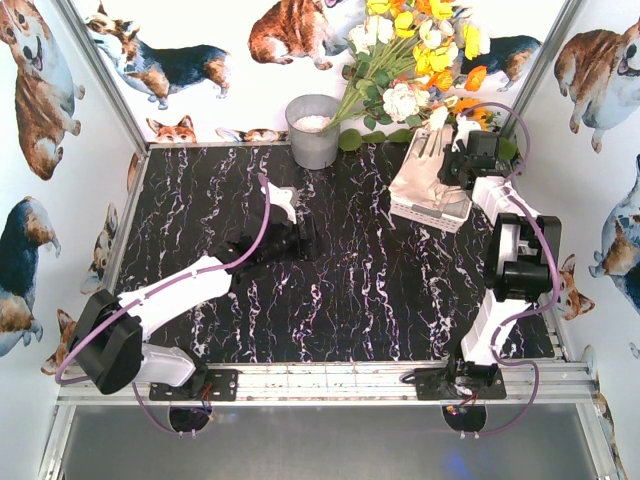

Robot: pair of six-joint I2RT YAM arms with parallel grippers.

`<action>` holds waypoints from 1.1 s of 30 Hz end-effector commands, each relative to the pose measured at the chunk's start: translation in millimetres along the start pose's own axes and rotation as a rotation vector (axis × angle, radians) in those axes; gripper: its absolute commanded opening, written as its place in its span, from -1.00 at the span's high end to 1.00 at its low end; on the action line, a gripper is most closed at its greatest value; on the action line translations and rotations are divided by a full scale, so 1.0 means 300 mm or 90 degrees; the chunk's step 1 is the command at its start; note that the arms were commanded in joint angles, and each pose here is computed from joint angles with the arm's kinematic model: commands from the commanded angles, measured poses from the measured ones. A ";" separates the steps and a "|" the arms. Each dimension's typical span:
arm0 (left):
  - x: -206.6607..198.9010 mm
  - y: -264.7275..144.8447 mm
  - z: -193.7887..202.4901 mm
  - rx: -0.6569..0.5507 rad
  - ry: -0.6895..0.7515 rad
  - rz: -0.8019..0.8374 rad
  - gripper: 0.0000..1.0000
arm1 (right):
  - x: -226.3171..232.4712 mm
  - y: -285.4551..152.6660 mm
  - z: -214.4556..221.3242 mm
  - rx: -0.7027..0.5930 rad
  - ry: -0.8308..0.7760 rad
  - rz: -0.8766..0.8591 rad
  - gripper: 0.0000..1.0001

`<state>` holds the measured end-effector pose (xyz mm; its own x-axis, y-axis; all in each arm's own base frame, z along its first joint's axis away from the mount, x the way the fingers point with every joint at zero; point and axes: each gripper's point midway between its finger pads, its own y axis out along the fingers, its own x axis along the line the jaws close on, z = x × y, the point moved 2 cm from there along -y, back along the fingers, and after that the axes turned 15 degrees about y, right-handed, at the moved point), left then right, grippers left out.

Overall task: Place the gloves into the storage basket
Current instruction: Place the glove in the bin.

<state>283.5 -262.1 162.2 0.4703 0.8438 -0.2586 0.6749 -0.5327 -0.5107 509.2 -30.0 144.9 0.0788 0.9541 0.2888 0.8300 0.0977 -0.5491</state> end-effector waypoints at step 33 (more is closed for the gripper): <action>0.059 -0.081 0.011 -0.011 0.004 -0.063 -0.51 | -0.038 -0.051 -0.149 -0.072 0.054 0.077 -0.06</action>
<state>274.9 -236.3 161.4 0.4054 0.8914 -0.2029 0.7133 -0.4472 -0.5397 517.5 -46.9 114.9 0.2454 0.9226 0.2977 0.7755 -0.0025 -0.6314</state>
